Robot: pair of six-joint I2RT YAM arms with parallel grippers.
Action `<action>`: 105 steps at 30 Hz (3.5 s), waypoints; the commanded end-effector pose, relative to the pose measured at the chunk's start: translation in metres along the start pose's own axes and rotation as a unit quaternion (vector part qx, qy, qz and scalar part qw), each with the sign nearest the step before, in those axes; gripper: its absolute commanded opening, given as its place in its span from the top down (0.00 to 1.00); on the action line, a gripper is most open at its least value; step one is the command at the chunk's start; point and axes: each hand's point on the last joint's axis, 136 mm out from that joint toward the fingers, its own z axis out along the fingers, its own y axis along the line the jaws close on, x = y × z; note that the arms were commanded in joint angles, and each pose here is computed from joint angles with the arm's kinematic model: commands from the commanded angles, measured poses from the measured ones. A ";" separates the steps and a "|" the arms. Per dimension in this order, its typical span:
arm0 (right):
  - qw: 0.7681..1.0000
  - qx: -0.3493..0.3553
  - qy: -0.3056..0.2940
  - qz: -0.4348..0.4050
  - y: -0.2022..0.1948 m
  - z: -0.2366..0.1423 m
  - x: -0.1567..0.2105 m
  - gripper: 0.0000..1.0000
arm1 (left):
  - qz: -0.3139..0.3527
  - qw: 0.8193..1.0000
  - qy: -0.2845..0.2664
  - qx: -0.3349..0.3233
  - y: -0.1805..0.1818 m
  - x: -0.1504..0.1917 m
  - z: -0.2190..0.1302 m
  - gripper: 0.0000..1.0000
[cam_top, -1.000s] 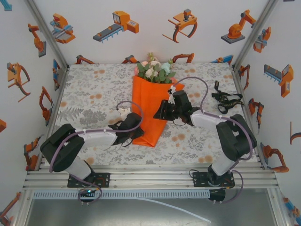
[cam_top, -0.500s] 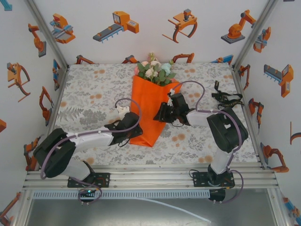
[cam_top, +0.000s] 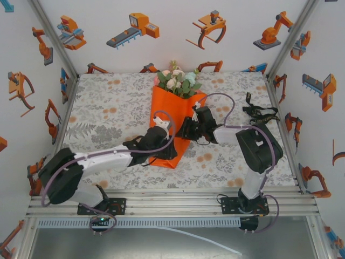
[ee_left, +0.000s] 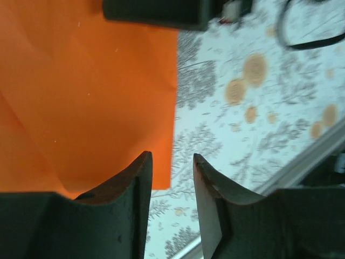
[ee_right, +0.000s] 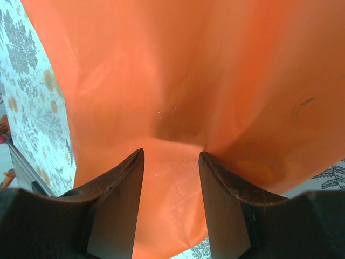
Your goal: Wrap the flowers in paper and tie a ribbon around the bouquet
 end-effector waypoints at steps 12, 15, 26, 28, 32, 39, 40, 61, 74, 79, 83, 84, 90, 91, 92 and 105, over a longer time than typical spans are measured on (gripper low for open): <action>0.993 -0.061 -0.066 0.080 -0.039 -0.005 -0.064 0.52 | -0.056 0.997 0.039 -0.031 0.039 0.045 0.039 0.66; 0.991 -0.054 -0.079 0.095 -0.061 -0.004 -0.076 0.52 | -0.059 0.997 0.041 -0.036 0.043 0.050 0.037 0.66; 0.970 -0.049 -0.142 0.190 -0.145 -0.007 -0.149 0.52 | -0.055 0.997 0.033 -0.042 0.044 0.045 0.029 0.66; 0.968 -0.049 -0.152 0.196 -0.155 -0.011 -0.167 0.52 | -0.055 0.997 0.032 -0.043 0.044 0.044 0.027 0.66; 0.965 -0.038 -0.169 0.195 -0.170 -0.021 -0.200 0.52 | -0.053 0.997 0.029 -0.048 0.044 0.041 0.024 0.66; 0.973 -0.033 -0.175 0.147 -0.145 -0.048 -0.256 0.52 | -0.050 0.998 0.016 -0.038 0.035 0.028 0.017 0.65; 0.975 -0.035 -0.176 0.130 -0.134 -0.058 -0.262 0.52 | -0.050 0.998 0.010 -0.034 0.033 0.024 0.015 0.65; 0.995 -0.008 -0.099 0.026 -0.010 -0.083 -0.063 0.52 | -0.035 0.999 0.000 -0.006 -0.004 0.006 0.028 0.61; 0.998 -0.002 -0.063 0.031 -0.009 -0.043 -0.052 0.52 | -0.073 0.997 0.004 -0.038 0.027 0.036 0.035 0.60; 0.994 0.022 -0.103 0.011 0.006 -0.075 -0.072 0.51 | -0.060 0.997 -0.057 0.011 -0.009 -0.017 0.000 0.48; 0.990 0.062 -0.126 0.017 0.001 -0.096 -0.078 0.51 | -0.061 0.993 -0.104 0.007 -0.013 -0.053 -0.036 0.42; 0.989 0.070 -0.129 0.018 -0.001 -0.100 -0.077 0.51 | -0.065 0.992 -0.112 -0.004 -0.008 -0.060 -0.045 0.41; 0.987 0.077 -0.138 0.018 0.003 -0.114 -0.076 0.51 | -0.117 0.980 -0.154 -0.042 0.037 -0.091 -0.088 0.39; 0.987 0.077 -0.140 0.019 0.004 -0.116 -0.077 0.51 | -0.124 0.978 -0.161 -0.046 0.044 -0.096 -0.094 0.39; 0.987 0.078 -0.140 0.019 0.003 -0.117 -0.077 0.51 | -0.129 0.977 -0.163 -0.051 0.051 -0.099 -0.097 0.39; 0.949 0.253 -0.189 0.013 -0.056 -0.191 -0.132 0.48 | -0.074 0.983 -0.163 0.038 0.051 -0.123 -0.115 0.32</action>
